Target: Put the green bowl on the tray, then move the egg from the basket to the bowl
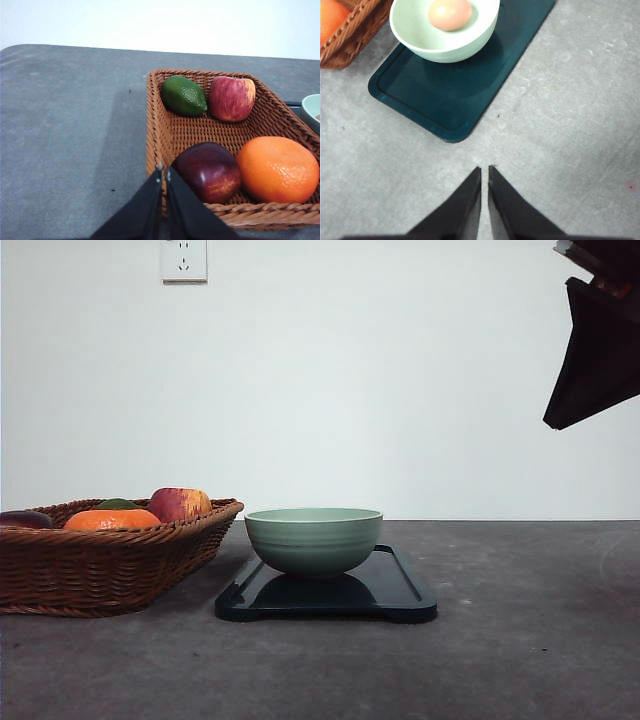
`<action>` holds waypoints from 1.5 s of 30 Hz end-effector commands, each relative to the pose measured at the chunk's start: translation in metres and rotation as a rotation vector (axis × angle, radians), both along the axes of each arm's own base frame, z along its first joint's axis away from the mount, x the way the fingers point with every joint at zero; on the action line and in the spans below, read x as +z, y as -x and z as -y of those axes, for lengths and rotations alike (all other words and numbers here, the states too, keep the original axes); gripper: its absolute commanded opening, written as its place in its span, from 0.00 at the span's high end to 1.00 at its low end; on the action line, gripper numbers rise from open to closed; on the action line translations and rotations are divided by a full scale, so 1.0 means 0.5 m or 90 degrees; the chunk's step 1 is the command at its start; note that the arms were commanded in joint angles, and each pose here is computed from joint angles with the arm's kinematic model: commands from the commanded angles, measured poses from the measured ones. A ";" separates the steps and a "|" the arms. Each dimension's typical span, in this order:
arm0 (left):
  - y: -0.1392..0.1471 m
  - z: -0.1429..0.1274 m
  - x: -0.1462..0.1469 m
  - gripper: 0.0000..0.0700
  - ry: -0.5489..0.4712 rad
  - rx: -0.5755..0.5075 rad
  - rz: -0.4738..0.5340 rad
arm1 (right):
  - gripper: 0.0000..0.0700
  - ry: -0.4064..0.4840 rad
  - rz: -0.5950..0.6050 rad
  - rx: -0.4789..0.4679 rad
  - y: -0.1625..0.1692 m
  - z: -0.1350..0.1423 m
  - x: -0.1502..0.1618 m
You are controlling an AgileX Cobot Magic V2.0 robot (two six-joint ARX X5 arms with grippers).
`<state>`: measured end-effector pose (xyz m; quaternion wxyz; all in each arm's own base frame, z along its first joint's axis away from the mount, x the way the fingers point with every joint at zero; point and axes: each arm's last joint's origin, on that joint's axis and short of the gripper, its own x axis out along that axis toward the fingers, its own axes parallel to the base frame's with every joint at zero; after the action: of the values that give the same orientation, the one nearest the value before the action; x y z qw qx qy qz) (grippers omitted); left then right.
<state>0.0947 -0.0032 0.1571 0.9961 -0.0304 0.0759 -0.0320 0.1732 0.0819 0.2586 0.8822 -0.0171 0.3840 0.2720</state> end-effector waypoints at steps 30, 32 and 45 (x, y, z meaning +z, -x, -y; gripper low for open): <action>-0.002 0.000 -0.014 1.00 -0.009 0.000 -0.015 | 0.98 -0.003 0.473 -0.223 0.137 0.141 -0.139; -0.002 0.000 -0.014 1.00 -0.009 0.000 -0.016 | 0.98 -0.012 0.481 -0.233 0.144 0.143 -0.164; -0.001 0.000 -0.014 1.00 -0.009 0.000 -0.016 | 0.98 -0.031 0.462 -0.250 0.154 0.146 -0.199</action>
<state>0.0947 -0.0032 0.1570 0.9962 -0.0271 0.0761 -0.0323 0.0960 0.0090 0.1595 0.9953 -0.0259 0.0395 0.0841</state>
